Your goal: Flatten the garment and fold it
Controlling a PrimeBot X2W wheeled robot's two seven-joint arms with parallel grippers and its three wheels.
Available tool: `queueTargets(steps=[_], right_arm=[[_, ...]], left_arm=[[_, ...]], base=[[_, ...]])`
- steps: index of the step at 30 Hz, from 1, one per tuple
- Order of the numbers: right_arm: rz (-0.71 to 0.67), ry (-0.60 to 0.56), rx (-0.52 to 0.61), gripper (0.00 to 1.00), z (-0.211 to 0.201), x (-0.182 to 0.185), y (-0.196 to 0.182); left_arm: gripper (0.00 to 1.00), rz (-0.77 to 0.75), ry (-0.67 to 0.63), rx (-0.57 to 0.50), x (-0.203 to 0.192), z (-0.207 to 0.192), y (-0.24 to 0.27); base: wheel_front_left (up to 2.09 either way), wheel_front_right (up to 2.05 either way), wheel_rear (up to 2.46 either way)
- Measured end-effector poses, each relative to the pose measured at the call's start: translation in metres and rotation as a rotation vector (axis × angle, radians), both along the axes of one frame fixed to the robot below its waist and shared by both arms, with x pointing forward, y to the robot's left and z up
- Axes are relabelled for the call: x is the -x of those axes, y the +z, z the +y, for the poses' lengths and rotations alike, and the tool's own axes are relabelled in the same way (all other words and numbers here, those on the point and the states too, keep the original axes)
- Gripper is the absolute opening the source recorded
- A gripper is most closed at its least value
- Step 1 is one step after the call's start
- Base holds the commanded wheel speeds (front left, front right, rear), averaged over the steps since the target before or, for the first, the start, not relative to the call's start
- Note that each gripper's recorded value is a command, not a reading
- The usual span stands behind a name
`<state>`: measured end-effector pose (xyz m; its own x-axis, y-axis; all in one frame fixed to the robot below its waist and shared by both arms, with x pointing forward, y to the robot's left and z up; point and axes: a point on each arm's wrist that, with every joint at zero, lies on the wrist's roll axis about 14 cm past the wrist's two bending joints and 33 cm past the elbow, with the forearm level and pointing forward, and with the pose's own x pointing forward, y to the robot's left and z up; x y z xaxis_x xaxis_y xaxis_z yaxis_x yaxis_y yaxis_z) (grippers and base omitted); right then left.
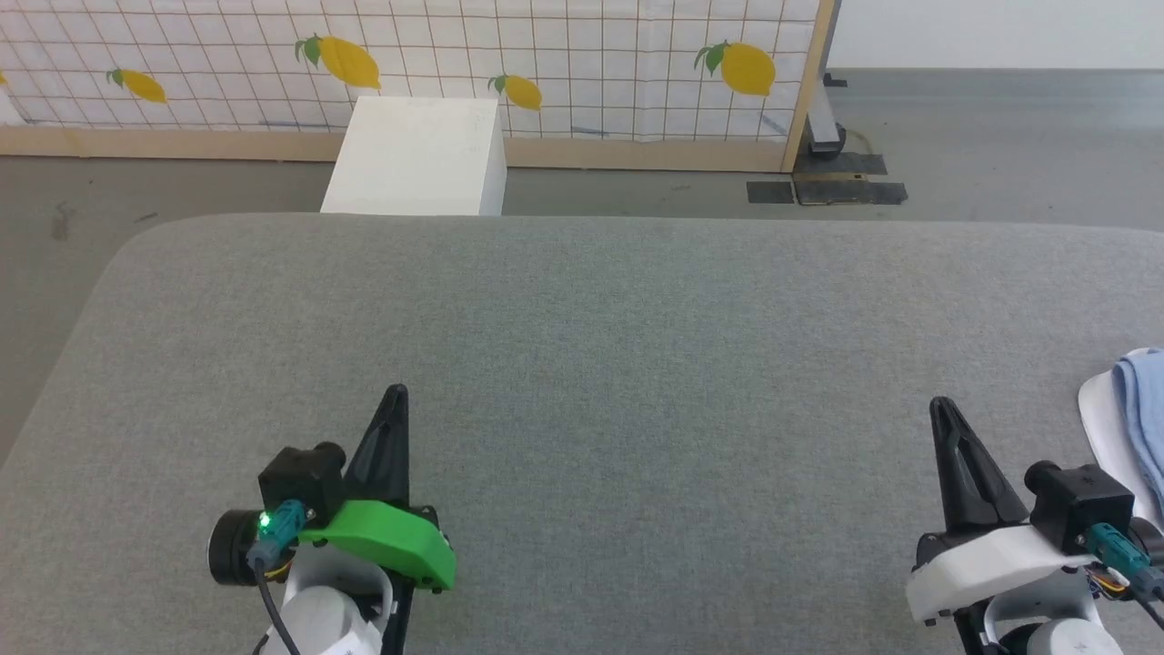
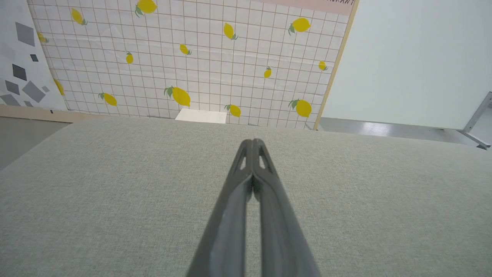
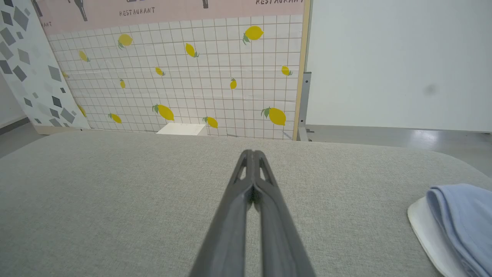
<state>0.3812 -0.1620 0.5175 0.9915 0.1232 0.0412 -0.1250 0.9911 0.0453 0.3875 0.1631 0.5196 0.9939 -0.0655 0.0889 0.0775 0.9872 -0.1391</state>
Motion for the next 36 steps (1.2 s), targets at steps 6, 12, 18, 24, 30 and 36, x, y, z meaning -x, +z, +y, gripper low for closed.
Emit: queueTargets(steps=[6, 12, 18, 24, 30, 36], right_arm=[[0.004, 0.001, 0.005, 0.00, 0.0002, 0.0006, 0.0001], [0.007, 0.002, 0.012, 0.00, 0.0003, 0.0013, 0.0005], [0.008, 0.003, 0.019, 0.00, 0.0007, 0.0020, 0.0011], [0.009, 0.004, 0.021, 0.00, 0.0008, 0.0026, 0.0018], [0.015, 0.004, 0.029, 0.00, 0.0009, 0.0032, 0.0015], [0.017, 0.004, 0.032, 0.00, 0.0008, 0.0038, 0.0020]], left_arm=[[0.00, 0.016, 0.005, -0.005, 0.0017, 0.0012, -0.0028], [0.00, 0.015, 0.008, -0.021, 0.0015, 0.0018, -0.0001], [0.00, 0.017, 0.007, -0.035, 0.0015, 0.0017, 0.0011], [0.00, 0.023, 0.008, -0.045, 0.0032, 0.0018, 0.0005], [0.00, 0.026, 0.013, -0.055, 0.0035, 0.0025, 0.0015], [0.00, 0.027, 0.016, -0.061, 0.0033, 0.0031, 0.0032]], base=[[0.00, 0.00, 0.00], [0.00, 0.00, 0.00], [0.00, 0.00, 0.00], [0.00, 0.00, 0.00], [0.00, 0.00, 0.00], [0.00, 0.00, 0.00]])
